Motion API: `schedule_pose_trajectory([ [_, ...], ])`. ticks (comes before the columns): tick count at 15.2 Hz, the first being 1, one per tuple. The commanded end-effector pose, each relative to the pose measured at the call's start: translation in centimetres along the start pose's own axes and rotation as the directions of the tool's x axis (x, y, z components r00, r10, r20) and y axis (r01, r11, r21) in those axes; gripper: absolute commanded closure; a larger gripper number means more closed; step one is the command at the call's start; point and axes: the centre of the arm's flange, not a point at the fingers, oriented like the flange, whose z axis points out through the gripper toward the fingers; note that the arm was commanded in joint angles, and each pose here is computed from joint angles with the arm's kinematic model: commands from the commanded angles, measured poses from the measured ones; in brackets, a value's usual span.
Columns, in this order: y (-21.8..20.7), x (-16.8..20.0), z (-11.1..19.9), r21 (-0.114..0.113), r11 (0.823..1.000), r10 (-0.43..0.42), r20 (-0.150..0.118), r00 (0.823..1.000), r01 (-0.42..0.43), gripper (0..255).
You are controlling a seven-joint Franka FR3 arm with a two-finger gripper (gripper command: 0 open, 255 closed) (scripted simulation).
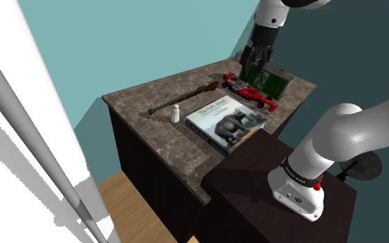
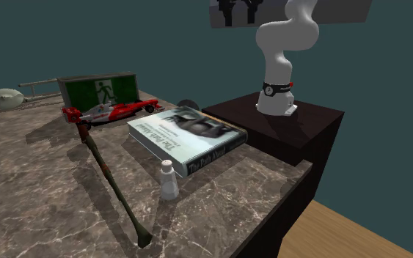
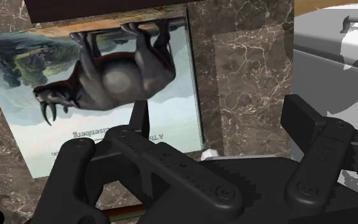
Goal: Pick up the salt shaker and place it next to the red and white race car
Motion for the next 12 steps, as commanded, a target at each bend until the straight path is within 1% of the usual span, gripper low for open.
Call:
schedule_pose_trajectory([
  [1,0.4,1.2,2.1,0.006,1.000,-0.011,-0.023,1.000,0.011,0],
  [12,-0.4,9.3,13.0,0.035,0.997,-0.067,-0.126,0.990,0.072,0],
])
